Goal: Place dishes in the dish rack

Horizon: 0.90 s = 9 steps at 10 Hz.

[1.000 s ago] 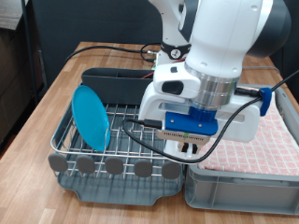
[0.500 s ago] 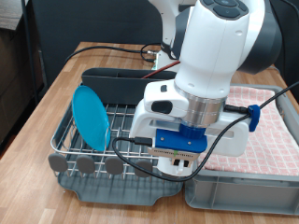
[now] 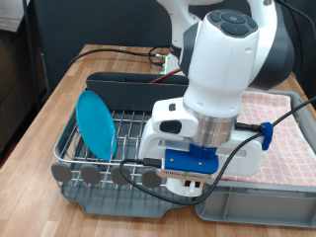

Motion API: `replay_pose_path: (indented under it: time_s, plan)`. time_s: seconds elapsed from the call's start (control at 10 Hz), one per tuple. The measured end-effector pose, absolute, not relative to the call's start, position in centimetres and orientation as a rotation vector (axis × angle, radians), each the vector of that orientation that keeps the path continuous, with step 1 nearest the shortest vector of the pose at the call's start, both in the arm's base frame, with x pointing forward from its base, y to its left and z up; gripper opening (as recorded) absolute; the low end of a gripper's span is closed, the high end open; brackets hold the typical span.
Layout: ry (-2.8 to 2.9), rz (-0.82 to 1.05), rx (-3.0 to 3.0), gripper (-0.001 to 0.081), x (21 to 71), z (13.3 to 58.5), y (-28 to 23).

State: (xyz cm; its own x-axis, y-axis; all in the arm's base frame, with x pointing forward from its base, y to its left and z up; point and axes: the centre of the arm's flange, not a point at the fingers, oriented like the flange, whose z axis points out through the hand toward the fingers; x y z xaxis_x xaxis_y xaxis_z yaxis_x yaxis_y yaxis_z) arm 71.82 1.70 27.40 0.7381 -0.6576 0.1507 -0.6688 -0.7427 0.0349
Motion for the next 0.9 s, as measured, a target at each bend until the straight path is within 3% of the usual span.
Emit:
replay_pose_path:
  time_s: [0.2, 0.3, 0.4, 0.5, 0.6, 0.7, 0.8, 0.9]
  plan:
    - [-1.086, 0.206, 2.848, 0.0071, 72.1, 26.9, 1.8]
    - [-1.084, 0.214, 2.850, 0.0193, 72.3, 27.0, 1.8]
    - [-1.082, 0.190, 2.845, 0.0193, 72.5, 27.2, 2.0]
    - [-1.073, 0.155, 2.842, 0.0353, 72.6, 27.8, 2.2]
    - [-1.062, 0.105, 2.838, 0.0353, 72.7, 28.4, 2.7]
    - [-1.051, 0.026, 2.829, 0.0533, 72.7, 29.0, 3.1]
    - [-1.042, -0.080, 2.820, 0.0533, 72.6, 29.7, 3.6]
    - [-1.039, -0.176, 2.809, 0.0726, 72.4, 30.4, 4.0]
